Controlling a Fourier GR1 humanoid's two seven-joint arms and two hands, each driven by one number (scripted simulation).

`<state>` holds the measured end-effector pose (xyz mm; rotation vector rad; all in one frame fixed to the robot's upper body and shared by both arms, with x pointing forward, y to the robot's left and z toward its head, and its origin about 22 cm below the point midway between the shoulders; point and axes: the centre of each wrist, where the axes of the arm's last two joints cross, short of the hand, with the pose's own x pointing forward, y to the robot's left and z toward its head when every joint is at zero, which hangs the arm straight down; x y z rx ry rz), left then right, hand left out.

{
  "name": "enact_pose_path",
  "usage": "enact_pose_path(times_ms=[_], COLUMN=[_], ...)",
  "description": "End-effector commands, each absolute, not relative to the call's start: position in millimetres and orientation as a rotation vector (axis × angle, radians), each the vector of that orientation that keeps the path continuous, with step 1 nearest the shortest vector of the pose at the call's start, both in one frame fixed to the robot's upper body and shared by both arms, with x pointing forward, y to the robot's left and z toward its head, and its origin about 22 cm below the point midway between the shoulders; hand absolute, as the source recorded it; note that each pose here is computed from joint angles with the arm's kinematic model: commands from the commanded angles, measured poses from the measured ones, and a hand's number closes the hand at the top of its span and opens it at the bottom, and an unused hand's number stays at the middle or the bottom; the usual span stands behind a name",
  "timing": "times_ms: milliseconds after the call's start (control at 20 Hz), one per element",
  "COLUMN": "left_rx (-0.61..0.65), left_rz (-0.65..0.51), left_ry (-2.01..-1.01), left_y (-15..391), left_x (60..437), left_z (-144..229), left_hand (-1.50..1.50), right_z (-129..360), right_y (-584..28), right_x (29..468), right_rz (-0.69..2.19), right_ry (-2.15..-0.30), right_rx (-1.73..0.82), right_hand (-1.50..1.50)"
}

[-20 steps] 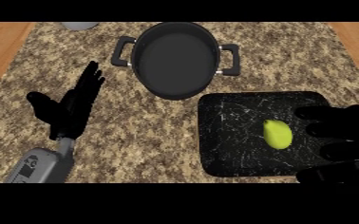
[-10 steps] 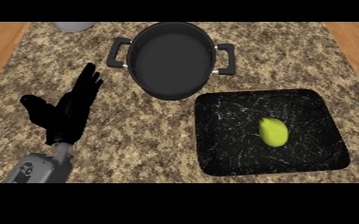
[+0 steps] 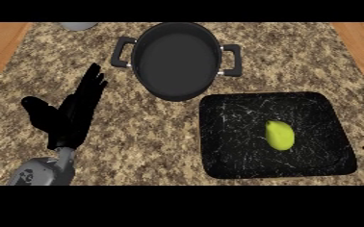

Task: Pick the pear from the tray and place it in the pot

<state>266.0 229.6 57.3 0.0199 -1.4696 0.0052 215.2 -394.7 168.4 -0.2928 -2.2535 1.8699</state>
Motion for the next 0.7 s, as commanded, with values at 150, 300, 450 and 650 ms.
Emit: enact_pose_path(times_ms=[150,300,450,650], left_rx=[0.025,0.02,0.021,0.011], left_rz=[-0.001,-0.018,-0.022,-0.009], left_ry=[-1.472,-1.463,-1.477,-1.463], left_y=[215.4,238.2,228.7,227.1], left_x=[263.1,259.0,262.9,257.3], left_z=[55.3,61.0,64.2,55.1], left_hand=[0.0,0.0,0.0,0.0], right_z=[152.9,137.5,120.3,110.3], right_y=[-403.9,-391.1,-390.0,-393.3], right_x=[214.6,216.2,225.6,220.7], right_rz=[2.083,2.098,2.085,2.047], right_ry=[-2.269,-2.236,-2.228,-2.239], right_rx=[-0.235,-0.337,-0.418,-0.415], right_hand=[-1.5,-1.5,-1.5,-1.5])
